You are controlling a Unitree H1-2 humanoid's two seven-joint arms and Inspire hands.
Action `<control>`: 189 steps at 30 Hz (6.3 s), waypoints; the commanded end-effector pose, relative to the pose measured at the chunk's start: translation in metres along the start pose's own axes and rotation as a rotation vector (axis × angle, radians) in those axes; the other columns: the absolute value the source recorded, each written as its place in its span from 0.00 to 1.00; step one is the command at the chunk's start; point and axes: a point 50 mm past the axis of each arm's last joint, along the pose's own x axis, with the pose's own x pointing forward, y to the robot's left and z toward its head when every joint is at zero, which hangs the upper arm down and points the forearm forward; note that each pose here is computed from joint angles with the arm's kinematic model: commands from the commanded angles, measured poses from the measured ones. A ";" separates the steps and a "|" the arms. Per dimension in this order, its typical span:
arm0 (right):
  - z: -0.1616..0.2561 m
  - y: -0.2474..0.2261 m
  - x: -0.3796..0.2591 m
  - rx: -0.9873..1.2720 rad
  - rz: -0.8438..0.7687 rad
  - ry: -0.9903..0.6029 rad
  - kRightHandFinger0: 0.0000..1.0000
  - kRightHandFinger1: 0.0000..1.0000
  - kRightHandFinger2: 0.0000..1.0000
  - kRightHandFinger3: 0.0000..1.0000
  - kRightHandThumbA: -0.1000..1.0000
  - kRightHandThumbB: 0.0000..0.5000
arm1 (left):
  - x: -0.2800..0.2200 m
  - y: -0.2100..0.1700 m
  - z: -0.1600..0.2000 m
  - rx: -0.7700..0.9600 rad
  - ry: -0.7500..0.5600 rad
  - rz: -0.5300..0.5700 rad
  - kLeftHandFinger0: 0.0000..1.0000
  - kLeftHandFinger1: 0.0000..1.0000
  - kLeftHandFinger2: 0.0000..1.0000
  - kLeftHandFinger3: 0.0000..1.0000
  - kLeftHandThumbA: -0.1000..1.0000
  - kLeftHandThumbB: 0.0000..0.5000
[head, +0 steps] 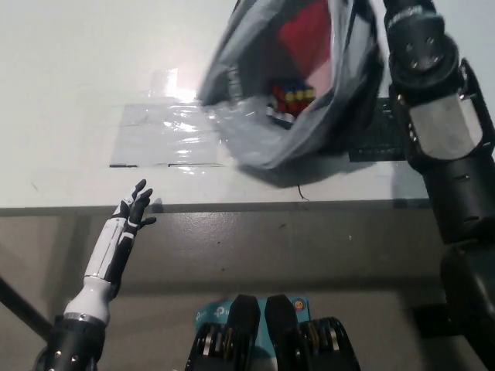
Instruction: Use the right hand to pick up a rubix's cube and place it into a plastic bag and lift the bag
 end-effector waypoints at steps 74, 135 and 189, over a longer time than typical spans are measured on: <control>0.063 0.060 0.047 0.204 0.064 0.053 0.00 0.34 0.76 0.88 0.00 0.19 | 0.010 -0.002 0.027 0.063 -0.187 -0.059 1.00 1.00 1.00 1.00 1.00 0.46; 0.182 -0.149 -0.238 -0.489 -0.184 -1.040 1.00 1.00 1.00 1.00 1.00 0.42 | 0.043 0.004 0.065 0.074 -0.324 -0.036 1.00 1.00 1.00 1.00 1.00 0.35; -0.179 -0.004 -0.419 -0.043 0.039 0.068 1.00 1.00 1.00 1.00 1.00 0.35 | -0.060 -0.018 -0.014 0.040 -0.096 -0.065 1.00 1.00 1.00 1.00 1.00 0.39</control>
